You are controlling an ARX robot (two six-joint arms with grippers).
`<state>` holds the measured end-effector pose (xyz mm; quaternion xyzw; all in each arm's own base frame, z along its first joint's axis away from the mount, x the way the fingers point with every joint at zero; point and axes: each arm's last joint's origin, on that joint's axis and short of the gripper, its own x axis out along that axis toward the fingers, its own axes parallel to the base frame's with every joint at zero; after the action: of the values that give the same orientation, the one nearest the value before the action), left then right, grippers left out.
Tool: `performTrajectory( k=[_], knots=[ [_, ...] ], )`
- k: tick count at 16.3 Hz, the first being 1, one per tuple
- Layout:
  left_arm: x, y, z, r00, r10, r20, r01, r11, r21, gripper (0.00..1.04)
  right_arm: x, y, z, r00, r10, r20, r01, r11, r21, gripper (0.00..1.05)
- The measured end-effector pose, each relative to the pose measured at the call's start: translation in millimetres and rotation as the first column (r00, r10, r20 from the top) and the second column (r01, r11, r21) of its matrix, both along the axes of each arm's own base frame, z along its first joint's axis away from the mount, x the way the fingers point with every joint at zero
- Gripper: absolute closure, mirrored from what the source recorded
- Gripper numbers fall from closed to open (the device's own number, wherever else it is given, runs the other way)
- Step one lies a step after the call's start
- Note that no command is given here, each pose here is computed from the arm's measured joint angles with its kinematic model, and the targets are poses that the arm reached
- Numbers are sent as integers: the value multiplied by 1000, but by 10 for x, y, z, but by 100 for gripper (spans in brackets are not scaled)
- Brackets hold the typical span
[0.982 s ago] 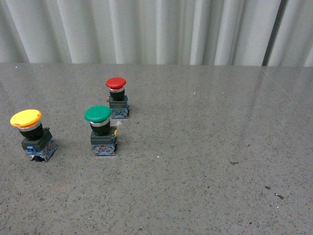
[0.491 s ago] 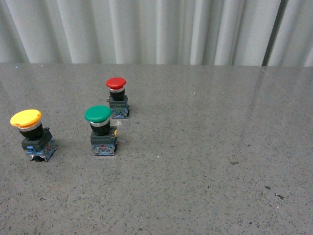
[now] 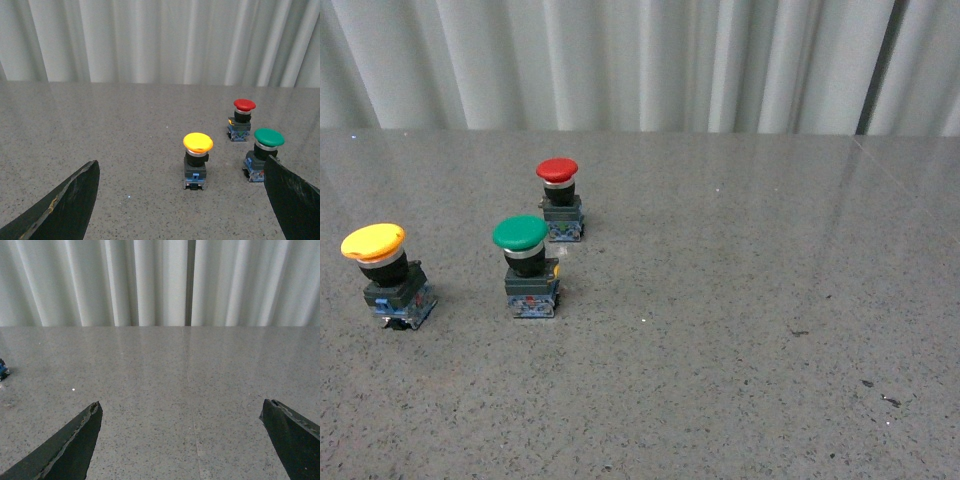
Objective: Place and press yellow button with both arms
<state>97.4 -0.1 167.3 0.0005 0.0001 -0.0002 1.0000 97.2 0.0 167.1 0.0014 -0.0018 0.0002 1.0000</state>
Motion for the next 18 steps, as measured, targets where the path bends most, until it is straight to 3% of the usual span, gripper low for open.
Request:
performTrajectory(
  k=[8,10,14,18],
  knots=[
    [0,0,0,1000,0,0,0,1000,0,7,0,0,0,1000,0,0,0,1000,0,6],
    [35,-43,-20,985,49,-168,-45,999,29,7,0,0,0,1000,-1,0,1,1000,1,6],
    [400,-235,425,997,0,-78,4,999,49,7,0,0,0,1000,0,0,0,1000,0,6],
    [716,-317,580,996,-20,-84,24,998,50,7,0,0,0,1000,0,0,0,1000,0,6]
  ],
)
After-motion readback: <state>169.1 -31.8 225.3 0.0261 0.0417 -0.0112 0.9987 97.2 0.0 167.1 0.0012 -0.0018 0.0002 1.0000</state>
